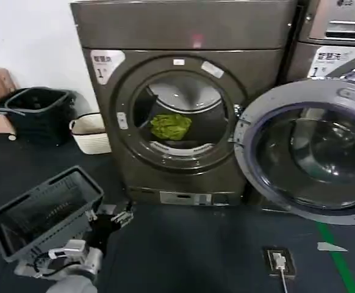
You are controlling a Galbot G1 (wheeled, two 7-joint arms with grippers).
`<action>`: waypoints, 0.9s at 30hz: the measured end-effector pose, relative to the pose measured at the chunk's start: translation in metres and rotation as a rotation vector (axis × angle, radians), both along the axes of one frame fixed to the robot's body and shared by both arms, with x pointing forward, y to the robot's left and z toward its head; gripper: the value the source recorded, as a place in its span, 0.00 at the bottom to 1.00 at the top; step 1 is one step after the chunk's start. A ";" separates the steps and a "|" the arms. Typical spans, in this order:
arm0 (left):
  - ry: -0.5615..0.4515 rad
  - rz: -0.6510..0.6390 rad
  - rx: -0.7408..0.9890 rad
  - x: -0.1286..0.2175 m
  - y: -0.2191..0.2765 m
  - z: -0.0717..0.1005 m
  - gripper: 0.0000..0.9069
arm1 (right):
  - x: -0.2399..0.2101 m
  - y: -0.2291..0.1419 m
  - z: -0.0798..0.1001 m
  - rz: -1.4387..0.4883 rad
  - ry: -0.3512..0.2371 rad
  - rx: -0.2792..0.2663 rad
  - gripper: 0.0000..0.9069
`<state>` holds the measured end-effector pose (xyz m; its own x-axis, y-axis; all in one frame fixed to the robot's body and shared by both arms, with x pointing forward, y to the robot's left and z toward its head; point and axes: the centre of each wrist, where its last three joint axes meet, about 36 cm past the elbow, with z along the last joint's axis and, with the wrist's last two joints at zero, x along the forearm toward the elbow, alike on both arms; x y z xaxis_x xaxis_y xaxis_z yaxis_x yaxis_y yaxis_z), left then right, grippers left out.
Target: Grasp the clothes from the dryer.
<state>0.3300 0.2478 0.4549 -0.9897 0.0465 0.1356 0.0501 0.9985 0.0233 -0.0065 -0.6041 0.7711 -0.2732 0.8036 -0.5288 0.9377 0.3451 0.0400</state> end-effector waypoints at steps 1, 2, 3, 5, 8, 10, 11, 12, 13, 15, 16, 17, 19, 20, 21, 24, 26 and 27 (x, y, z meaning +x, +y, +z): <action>0.000 -0.001 0.000 0.000 0.000 0.000 1.00 | 0.000 0.000 0.000 0.000 0.000 0.001 1.00; 0.000 -0.003 -0.001 0.000 0.000 0.000 1.00 | 0.000 0.000 -0.001 0.000 0.000 0.001 1.00; -0.001 -0.004 -0.001 0.000 0.000 0.000 1.00 | 0.000 0.000 -0.001 0.001 0.001 0.001 1.00; -0.003 -0.007 0.001 0.000 -0.001 0.000 1.00 | 0.000 0.000 -0.001 0.001 0.001 0.001 1.00; -0.013 -0.012 0.006 -0.001 -0.001 0.000 1.00 | 0.001 0.000 -0.002 0.003 0.001 -0.001 1.00; -0.028 -0.019 0.012 -0.001 -0.002 0.001 1.00 | 0.001 -0.001 -0.003 0.005 0.001 -0.007 1.00; -0.033 -0.019 0.015 -0.001 -0.003 0.001 1.00 | 0.001 -0.001 -0.003 0.007 0.000 -0.012 1.00; -0.037 -0.020 0.017 -0.001 -0.003 0.001 1.00 | 0.000 -0.001 -0.003 0.009 0.001 -0.015 1.00; -0.041 -0.021 0.020 -0.001 -0.003 0.001 1.00 | 0.000 -0.001 -0.003 0.010 0.000 -0.018 1.00; -0.048 -0.024 0.025 -0.001 -0.003 0.000 1.00 | 0.000 -0.001 -0.003 0.011 -0.003 -0.025 1.00; -0.052 -0.027 0.027 -0.001 -0.003 0.000 1.00 | 0.000 -0.001 -0.003 0.011 -0.005 -0.029 1.00; -0.057 -0.030 0.030 0.000 -0.002 -0.001 1.00 | 0.000 -0.001 -0.003 0.012 -0.007 -0.033 1.00; -0.069 -0.036 0.035 0.000 -0.003 0.000 1.00 | 0.000 -0.001 -0.004 0.014 -0.010 -0.040 1.00; -0.073 -0.037 0.037 0.000 -0.003 0.000 1.00 | 0.001 -0.001 -0.005 0.016 -0.010 -0.044 1.00; -0.077 -0.037 0.039 0.000 -0.003 0.000 1.00 | 0.001 -0.001 -0.005 0.017 -0.011 -0.047 1.00; -0.082 -0.038 0.043 -0.001 -0.002 -0.002 1.00 | 0.002 -0.001 -0.006 0.022 -0.011 -0.059 1.00; -0.087 -0.042 0.046 -0.001 -0.002 -0.002 1.00 | 0.002 -0.001 -0.005 0.024 -0.012 -0.068 1.00; -0.090 -0.042 0.048 0.000 -0.002 -0.002 1.00 | 0.002 -0.001 -0.005 0.026 -0.011 -0.072 1.00</action>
<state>0.3299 0.2458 0.4533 -0.9953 0.0837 0.0493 0.0874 0.9932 0.0772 -0.0041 -0.6054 0.7661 -0.2870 0.7562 -0.5880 0.9281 0.3716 0.0249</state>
